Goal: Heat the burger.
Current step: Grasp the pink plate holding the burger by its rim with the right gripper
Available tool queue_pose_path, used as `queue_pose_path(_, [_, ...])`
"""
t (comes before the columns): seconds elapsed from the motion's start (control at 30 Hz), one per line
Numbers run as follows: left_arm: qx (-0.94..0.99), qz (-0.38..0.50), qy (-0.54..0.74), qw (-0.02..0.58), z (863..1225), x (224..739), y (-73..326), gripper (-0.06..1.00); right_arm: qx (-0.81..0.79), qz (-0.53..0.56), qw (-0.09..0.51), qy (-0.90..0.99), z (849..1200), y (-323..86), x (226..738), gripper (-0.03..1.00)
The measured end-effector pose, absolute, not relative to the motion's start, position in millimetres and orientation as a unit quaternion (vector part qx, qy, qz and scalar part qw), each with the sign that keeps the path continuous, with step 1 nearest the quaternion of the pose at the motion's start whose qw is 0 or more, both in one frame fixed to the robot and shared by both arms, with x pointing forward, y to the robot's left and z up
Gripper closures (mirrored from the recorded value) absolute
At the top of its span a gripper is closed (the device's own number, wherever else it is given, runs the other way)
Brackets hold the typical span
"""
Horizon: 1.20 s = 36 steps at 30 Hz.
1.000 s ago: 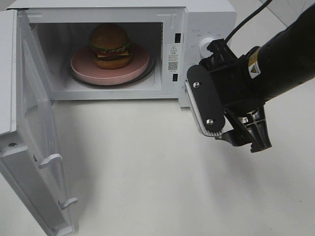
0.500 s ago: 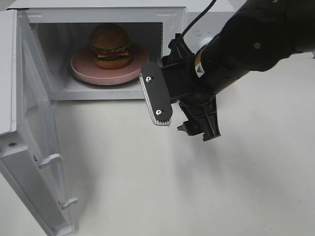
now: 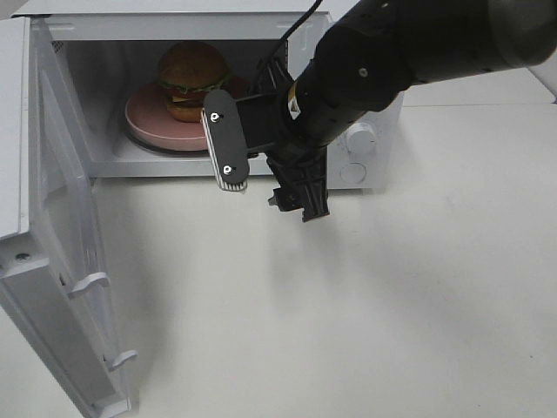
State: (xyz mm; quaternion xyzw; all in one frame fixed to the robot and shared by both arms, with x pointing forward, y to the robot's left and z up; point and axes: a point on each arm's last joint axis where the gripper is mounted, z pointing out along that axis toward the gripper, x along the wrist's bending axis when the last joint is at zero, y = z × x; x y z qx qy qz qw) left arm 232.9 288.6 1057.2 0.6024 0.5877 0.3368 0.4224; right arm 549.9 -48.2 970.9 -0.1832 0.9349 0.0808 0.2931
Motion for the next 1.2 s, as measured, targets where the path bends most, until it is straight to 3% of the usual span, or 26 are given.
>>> queue_pose_path(1.2, [0.602,0.337,0.588,0.422,1057,233,289,-0.05,-0.166,0.094,0.319,0.928,919,22,634,0.20])
